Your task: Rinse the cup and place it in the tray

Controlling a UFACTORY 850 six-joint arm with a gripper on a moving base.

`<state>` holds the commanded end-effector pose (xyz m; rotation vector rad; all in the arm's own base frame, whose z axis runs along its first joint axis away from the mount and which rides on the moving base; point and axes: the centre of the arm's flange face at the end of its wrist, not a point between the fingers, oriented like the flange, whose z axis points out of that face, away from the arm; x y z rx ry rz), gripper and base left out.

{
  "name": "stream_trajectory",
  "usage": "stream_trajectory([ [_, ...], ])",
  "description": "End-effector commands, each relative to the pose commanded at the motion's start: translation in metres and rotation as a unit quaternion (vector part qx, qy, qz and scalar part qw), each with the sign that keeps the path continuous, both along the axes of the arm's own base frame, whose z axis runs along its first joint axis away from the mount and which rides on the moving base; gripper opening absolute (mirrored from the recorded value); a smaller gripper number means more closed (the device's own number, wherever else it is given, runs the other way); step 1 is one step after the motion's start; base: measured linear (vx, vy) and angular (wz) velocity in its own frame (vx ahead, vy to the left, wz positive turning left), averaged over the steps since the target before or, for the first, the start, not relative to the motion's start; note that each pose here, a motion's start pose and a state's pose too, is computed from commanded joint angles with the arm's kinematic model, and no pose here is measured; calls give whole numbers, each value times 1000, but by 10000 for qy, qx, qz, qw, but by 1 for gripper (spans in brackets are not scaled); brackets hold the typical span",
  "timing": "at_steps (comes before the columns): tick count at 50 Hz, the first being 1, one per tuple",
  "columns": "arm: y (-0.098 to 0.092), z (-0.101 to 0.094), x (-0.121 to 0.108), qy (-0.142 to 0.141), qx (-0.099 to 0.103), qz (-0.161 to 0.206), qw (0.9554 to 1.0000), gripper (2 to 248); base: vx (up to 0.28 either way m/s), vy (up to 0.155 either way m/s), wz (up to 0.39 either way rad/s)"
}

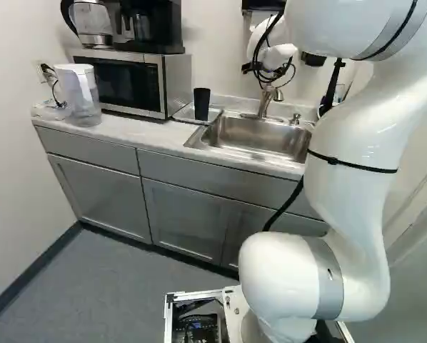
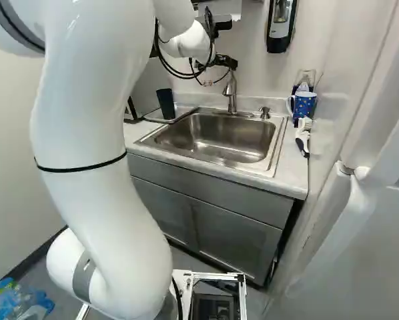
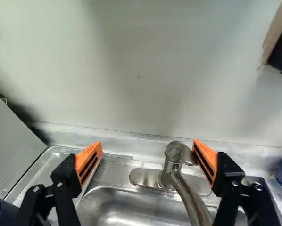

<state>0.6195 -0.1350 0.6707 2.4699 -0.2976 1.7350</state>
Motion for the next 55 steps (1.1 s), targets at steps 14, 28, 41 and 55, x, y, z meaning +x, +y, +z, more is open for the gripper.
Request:
stream_trajectory([
  [14, 0, 3, -1, -184, -21, -8, 9998, 247, 0, 0, 0],
  [28, 14, 9, -19, -405, -27, 49, 9992, 247, 0, 0, 0],
  [41, 31, 10, -39, -381, -18, 159, 9991, 247, 0, 0, 0],
  [55, 50, 8, -60, -208, 20, 290, 9994, 247, 0, 0, 0],
])
